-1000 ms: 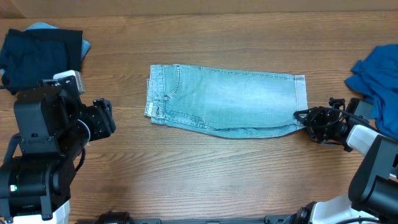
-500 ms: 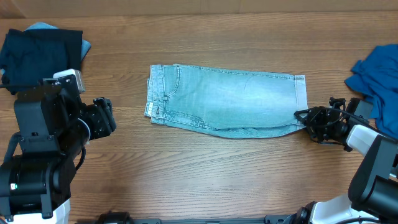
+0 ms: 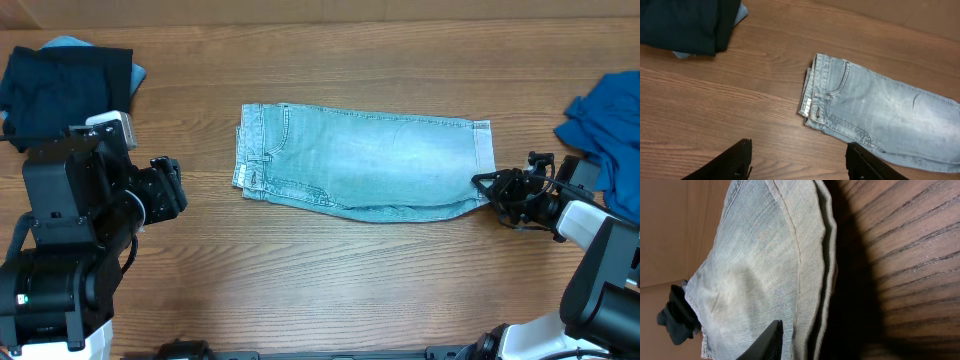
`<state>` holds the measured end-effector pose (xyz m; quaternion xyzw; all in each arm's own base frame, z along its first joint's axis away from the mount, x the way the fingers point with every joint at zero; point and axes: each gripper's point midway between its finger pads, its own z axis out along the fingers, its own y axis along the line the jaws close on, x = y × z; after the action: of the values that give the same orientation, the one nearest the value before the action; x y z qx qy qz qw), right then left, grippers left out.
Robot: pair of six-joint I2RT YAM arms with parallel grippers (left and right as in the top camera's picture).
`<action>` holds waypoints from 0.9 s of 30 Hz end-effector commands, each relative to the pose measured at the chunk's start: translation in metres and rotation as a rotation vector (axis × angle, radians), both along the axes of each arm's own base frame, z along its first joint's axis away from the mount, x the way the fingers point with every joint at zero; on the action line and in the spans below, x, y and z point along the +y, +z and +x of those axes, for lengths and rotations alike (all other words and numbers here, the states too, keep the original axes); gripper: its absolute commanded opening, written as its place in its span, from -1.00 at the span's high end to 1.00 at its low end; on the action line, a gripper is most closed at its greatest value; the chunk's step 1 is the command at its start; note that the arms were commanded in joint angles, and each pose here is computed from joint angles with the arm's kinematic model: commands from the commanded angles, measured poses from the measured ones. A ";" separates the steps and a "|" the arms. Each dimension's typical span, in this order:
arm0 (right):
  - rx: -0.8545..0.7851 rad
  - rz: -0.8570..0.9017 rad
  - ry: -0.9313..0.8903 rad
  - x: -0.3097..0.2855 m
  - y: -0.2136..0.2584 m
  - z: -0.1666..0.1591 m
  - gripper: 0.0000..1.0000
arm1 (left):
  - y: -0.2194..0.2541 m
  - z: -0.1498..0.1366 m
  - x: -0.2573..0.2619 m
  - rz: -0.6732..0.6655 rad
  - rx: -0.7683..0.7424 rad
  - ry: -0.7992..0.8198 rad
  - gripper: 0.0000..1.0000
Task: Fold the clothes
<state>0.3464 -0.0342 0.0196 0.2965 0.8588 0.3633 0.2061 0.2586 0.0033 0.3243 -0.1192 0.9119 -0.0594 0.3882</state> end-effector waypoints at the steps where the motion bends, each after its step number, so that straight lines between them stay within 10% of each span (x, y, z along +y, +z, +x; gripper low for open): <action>1: -0.053 -0.006 0.019 0.001 0.015 0.006 0.49 | 0.003 0.002 -0.002 0.000 -0.010 -0.013 -0.28; 27: -0.283 -0.037 0.234 0.038 0.069 0.012 0.56 | 0.004 0.003 -0.002 0.001 -0.017 -0.013 -0.29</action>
<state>0.3515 -0.0061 0.0687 0.1755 0.8603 0.3982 0.2656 0.2597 0.0033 0.3256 -0.1189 0.9106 -0.0597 0.3914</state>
